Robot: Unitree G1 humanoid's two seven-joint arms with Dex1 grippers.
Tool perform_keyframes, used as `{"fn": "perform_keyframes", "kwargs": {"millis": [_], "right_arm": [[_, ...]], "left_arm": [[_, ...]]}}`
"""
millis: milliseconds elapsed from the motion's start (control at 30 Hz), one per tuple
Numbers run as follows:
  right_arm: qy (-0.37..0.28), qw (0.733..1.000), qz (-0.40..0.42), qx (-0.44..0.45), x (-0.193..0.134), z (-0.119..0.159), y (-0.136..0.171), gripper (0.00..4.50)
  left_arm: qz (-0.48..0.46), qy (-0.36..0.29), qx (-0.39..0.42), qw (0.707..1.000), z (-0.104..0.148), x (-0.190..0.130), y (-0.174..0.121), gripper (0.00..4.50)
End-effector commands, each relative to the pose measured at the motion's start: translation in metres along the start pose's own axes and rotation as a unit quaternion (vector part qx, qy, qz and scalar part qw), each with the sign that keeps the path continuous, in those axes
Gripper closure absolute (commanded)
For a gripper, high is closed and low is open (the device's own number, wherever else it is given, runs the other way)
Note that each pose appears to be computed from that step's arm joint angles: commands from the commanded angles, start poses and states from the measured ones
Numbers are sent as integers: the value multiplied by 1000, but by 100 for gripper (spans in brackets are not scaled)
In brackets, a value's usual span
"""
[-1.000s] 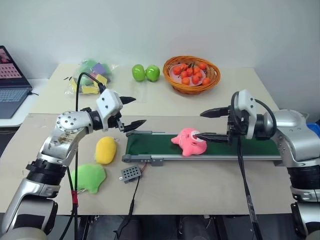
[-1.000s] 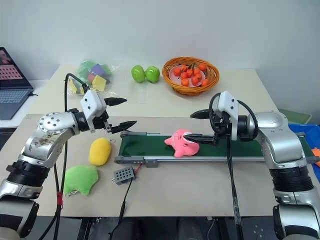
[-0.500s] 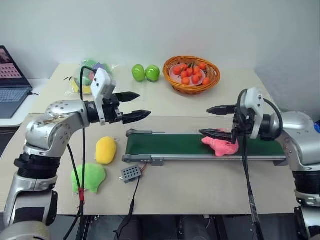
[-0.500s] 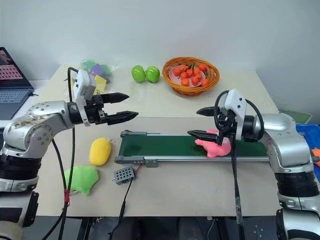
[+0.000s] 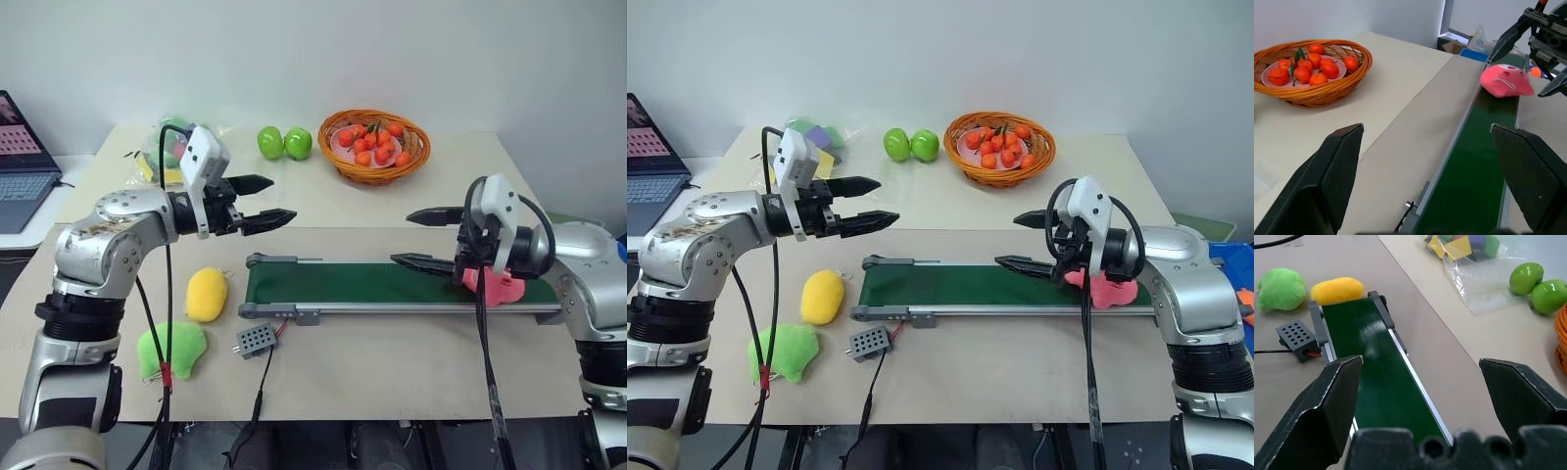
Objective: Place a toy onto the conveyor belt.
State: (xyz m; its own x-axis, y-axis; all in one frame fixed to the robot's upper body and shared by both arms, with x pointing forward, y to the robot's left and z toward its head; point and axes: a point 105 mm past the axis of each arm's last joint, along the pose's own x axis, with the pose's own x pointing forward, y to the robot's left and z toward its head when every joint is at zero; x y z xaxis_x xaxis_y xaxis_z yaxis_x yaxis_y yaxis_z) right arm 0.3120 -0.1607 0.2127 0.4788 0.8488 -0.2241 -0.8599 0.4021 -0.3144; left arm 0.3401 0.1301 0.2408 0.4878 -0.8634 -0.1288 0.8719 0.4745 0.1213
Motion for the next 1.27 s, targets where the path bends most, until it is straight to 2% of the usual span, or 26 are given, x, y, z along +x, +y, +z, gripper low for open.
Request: {"fn": "perform_keyframes", "kwargs": {"millis": [33, 600, 1267], "right_arm": [[-20, 1000, -7, -21, -8, 17, -3, 0], [-26, 999, 4, -28, -2, 20, -7, 0], [-30, 999, -7, -19, -2, 15, -6, 0]], "left_arm": [[11, -7, 20, 1000, 13, -17, 5, 6], [27, -23, 28, 999, 21, -12, 10, 6], [38, -28, 11, 999, 11, -3, 10, 6]]}}
